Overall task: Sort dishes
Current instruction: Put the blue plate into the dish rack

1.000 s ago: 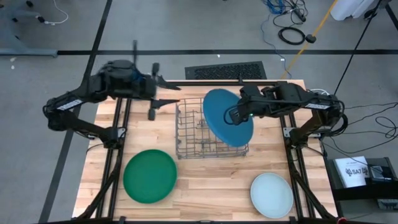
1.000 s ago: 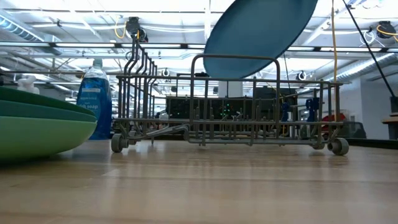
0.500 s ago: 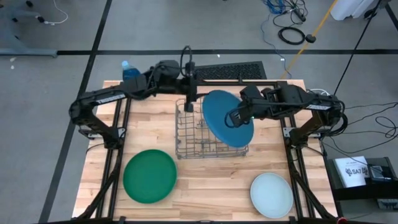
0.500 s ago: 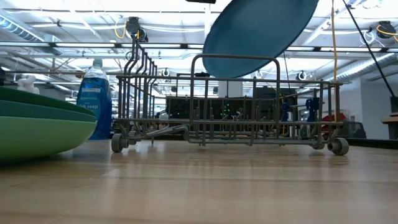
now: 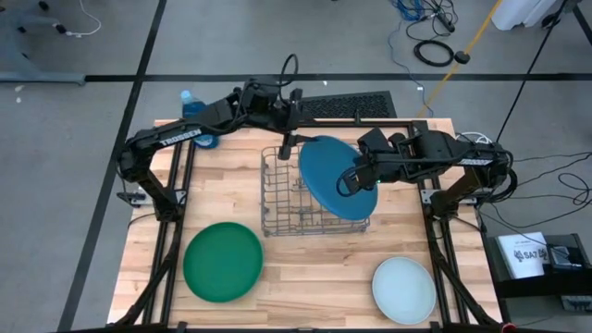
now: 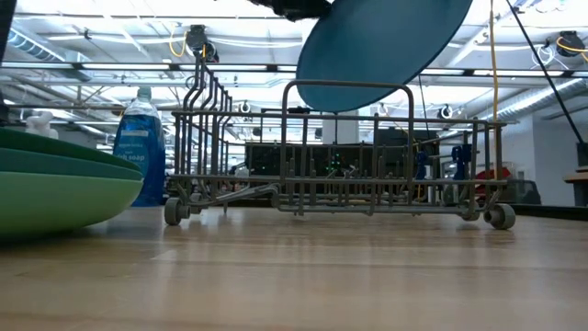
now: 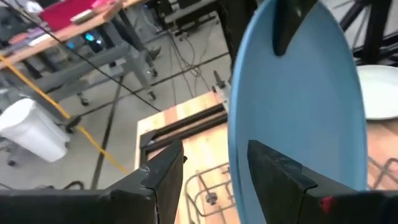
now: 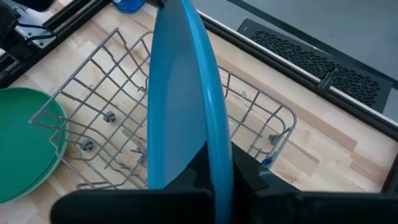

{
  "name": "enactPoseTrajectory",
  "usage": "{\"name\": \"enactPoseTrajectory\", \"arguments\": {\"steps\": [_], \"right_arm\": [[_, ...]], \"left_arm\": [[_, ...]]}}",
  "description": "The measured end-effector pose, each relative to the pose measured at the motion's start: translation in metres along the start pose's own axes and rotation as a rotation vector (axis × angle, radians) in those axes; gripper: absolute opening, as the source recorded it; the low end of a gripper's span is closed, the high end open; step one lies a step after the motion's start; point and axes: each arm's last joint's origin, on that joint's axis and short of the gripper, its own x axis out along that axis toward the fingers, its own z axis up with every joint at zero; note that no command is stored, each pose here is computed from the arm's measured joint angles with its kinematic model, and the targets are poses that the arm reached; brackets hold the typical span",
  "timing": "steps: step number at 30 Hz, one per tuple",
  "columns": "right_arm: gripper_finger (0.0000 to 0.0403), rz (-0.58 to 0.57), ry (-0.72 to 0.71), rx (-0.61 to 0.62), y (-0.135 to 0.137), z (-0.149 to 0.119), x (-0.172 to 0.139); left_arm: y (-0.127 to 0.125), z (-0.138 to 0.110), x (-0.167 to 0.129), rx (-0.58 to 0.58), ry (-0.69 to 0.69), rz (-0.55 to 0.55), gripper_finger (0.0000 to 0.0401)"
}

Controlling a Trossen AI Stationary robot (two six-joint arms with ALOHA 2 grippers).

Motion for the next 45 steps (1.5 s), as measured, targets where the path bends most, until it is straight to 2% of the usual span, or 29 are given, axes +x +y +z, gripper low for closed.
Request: {"name": "enactPoseTrajectory", "arguments": {"steps": [3, 7, 13, 16, 21, 24, 30, 35, 41, 45], "right_arm": [[0.0006, 0.000, 0.000, -0.010, 0.000, 0.000, 0.000], [0.0006, -0.003, -0.002, -0.027, 0.000, 0.001, 0.000], [0.0006, -0.011, -0.015, -0.035, -0.001, 0.001, 0.000], [0.0006, -0.015, -0.014, -0.038, -0.001, 0.001, 0.000], [0.0006, -0.030, -0.033, -0.045, -0.001, 0.001, 0.000], [0.0014, -0.026, -0.022, -0.057, -0.002, 0.000, -0.001], [0.0076, 0.013, -0.008, -0.099, 0.002, -0.001, -0.001], [0.0155, 0.055, -0.017, -0.135, 0.006, -0.003, -0.006], [0.0250, 0.181, -0.064, -0.205, 0.011, -0.004, -0.021], [0.0286, 0.276, -0.100, -0.252, 0.009, -0.003, -0.034]], "left_arm": [[-0.001, 0.001, 0.000, 0.002, -0.029, -0.032, 0.0180], [0.001, -0.004, 0.007, -0.004, 0.007, -0.003, 0.0180], [0.001, -0.013, 0.019, -0.014, 0.027, -0.016, 0.0173], [0.001, -0.017, 0.027, -0.012, 0.026, -0.015, 0.0138], [0.004, -0.015, 0.030, 0.034, -0.014, 0.005, 0.0025], [0.004, -0.016, 0.031, 0.057, -0.031, -0.016, 0.0011], [0.004, -0.013, 0.031, 0.144, -0.084, -0.055, 0.0004], [0.003, -0.012, 0.034, 0.178, -0.137, -0.097, 0.0003], [0.005, -0.022, 0.045, 0.180, -0.227, -0.213, 0.0002], [0.009, -0.030, 0.056, 0.198, -0.302, -0.266, 0.0002]]}}
